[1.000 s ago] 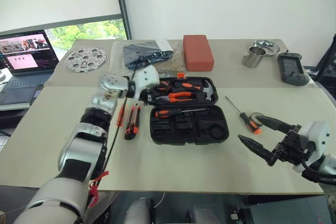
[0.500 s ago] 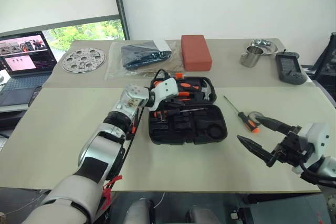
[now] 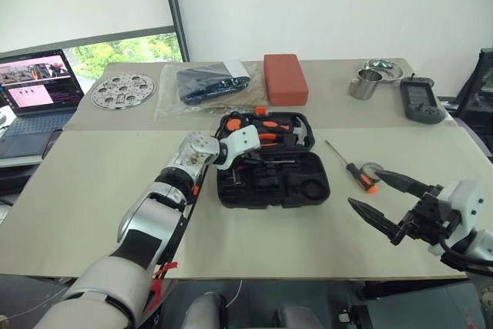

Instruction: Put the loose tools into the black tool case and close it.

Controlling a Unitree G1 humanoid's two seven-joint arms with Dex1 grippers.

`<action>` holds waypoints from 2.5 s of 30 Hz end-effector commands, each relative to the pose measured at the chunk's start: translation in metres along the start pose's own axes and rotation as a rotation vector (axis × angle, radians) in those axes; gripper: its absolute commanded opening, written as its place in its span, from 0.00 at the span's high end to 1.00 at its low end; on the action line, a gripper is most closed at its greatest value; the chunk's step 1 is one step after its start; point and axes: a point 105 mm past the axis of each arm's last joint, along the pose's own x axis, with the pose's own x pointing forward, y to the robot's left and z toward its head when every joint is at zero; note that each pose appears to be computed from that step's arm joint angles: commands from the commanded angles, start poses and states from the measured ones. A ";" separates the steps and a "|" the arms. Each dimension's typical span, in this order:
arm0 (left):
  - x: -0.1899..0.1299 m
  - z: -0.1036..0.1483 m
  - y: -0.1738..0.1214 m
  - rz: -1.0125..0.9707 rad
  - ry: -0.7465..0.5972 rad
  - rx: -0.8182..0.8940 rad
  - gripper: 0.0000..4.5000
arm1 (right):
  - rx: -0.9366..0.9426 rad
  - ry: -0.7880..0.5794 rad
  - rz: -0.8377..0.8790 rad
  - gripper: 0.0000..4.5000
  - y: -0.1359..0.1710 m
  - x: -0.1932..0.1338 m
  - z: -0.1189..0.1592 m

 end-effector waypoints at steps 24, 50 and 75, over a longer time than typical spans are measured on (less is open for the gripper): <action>-0.139 0.060 -0.028 -0.234 -0.360 -0.050 0.03 | 0.064 0.568 -0.048 0.00 -0.091 0.083 -0.054; -0.156 0.062 -0.054 -0.330 -0.321 0.044 0.00 | 0.111 0.767 -0.035 0.89 -0.118 0.094 -0.081; -0.195 0.041 -0.045 -0.125 -0.270 -0.031 0.00 | -0.622 0.490 0.543 0.89 -0.027 0.158 0.000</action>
